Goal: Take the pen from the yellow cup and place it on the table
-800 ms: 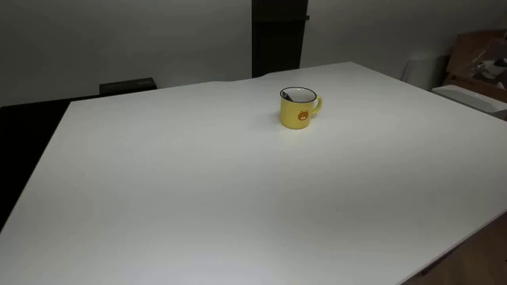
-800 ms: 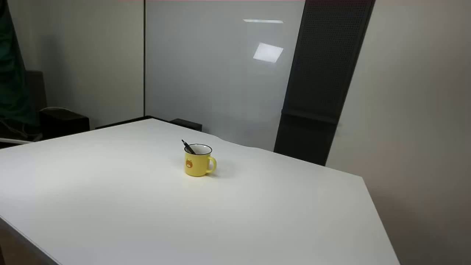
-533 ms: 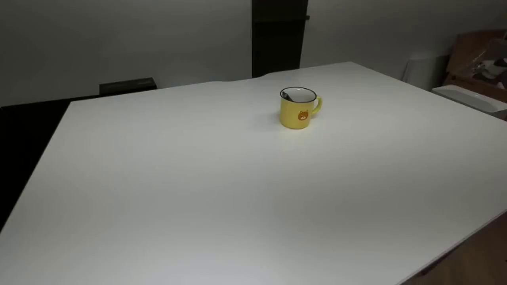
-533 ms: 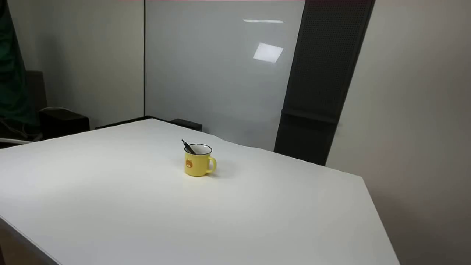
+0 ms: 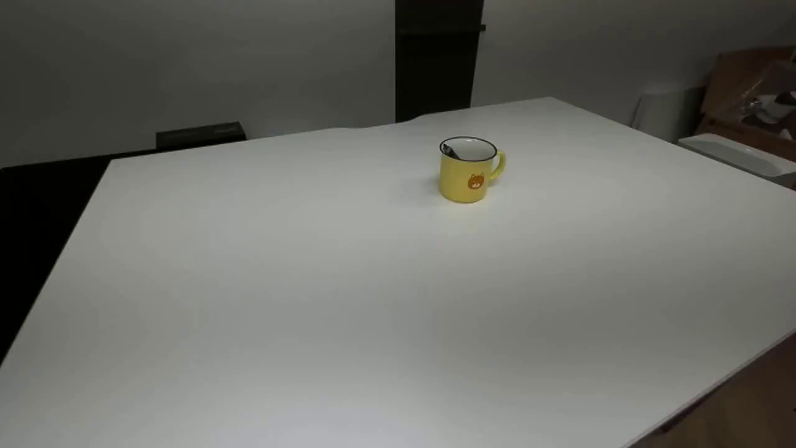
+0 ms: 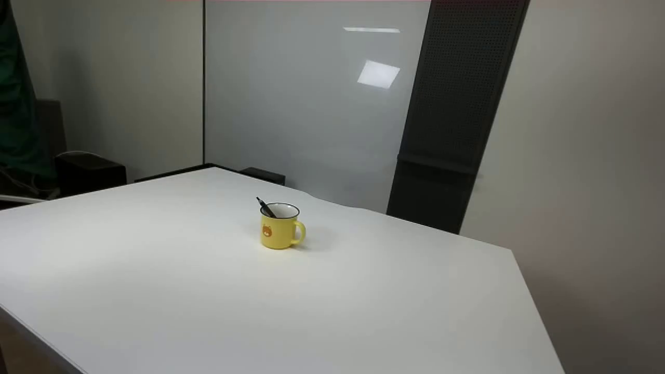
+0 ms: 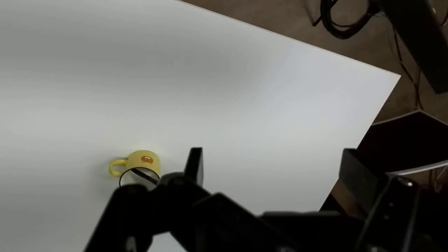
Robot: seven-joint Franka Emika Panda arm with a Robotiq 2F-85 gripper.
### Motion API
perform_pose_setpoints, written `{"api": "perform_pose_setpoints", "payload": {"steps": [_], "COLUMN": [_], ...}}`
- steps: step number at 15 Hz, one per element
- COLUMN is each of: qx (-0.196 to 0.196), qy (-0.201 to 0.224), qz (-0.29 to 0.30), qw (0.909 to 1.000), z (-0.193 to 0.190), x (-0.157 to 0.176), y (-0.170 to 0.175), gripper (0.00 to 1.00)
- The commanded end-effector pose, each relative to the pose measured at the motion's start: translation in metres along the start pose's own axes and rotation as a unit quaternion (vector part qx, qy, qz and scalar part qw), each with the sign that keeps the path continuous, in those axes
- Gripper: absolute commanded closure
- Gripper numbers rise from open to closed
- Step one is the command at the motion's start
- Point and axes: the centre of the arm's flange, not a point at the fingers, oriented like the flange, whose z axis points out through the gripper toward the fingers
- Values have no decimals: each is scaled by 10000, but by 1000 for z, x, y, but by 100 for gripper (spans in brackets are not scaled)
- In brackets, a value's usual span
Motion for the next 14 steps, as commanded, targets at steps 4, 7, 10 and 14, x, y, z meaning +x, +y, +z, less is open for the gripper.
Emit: {"api": "perform_pose_setpoints", "payload": {"steps": [4, 7, 10, 14], "qx": [-565, -1101, -1748, -2303], "qy": [184, 290, 309, 539], "qz": [392, 681, 1038, 1769], "qw": [9975, 9912, 9786, 9554], "z": [15, 32, 47, 76], "x": [24, 47, 72, 108], "y": [35, 71, 96, 109], "gripper": [0, 0, 0, 0]}}
